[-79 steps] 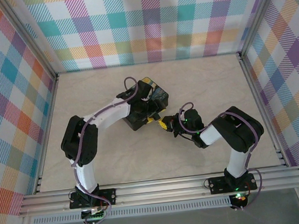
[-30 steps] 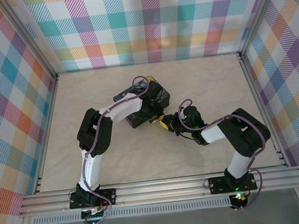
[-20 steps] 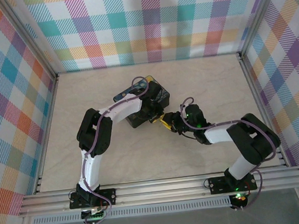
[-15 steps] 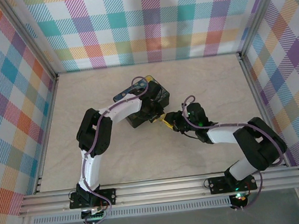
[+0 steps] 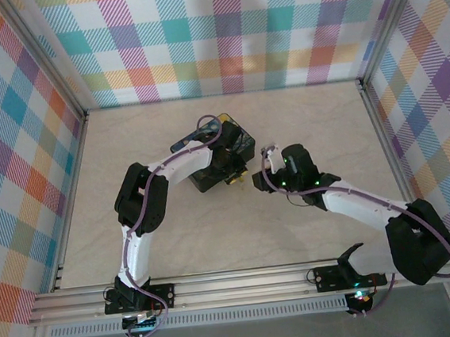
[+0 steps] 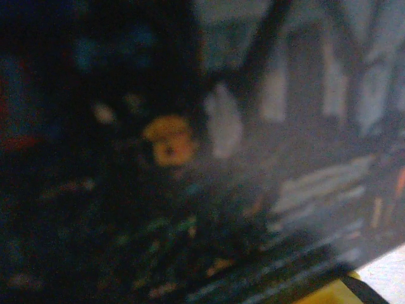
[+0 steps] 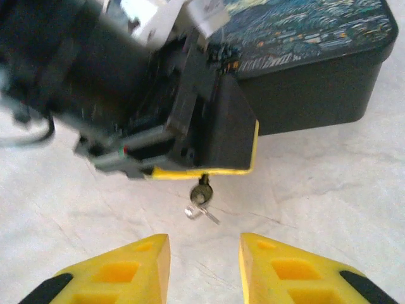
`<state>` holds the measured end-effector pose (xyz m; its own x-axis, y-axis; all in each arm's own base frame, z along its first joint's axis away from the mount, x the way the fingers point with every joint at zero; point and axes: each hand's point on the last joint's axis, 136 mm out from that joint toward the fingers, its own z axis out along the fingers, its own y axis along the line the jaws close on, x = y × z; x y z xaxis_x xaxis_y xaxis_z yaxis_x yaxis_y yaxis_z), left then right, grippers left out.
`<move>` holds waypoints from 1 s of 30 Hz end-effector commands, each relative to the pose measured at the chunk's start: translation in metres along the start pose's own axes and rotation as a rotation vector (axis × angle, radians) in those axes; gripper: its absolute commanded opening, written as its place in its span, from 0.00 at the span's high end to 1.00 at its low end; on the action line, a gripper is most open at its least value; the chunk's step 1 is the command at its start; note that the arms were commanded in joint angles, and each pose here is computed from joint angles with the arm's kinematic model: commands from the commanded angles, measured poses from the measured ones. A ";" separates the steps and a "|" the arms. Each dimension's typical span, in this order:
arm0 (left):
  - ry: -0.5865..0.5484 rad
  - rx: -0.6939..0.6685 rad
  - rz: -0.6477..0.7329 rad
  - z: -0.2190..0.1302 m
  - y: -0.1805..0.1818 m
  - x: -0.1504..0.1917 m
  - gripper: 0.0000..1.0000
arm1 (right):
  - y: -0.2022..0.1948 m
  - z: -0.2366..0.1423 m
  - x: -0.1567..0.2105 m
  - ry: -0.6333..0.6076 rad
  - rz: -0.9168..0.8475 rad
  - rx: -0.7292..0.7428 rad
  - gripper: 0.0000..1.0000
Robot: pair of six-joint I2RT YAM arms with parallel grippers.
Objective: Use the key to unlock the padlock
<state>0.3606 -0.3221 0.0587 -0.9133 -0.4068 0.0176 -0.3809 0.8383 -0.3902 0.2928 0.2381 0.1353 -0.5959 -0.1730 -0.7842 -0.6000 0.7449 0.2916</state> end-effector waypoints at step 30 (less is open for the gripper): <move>0.180 0.034 -0.026 0.010 0.007 0.016 0.87 | 0.018 0.050 0.001 -0.197 -0.906 0.066 0.74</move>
<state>0.3639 -0.3226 0.0632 -0.9253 -0.3750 0.0559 -0.3616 0.8285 -0.4276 0.2978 0.2755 0.0962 0.1234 -0.6124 -0.7809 -0.7910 0.4145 -0.4500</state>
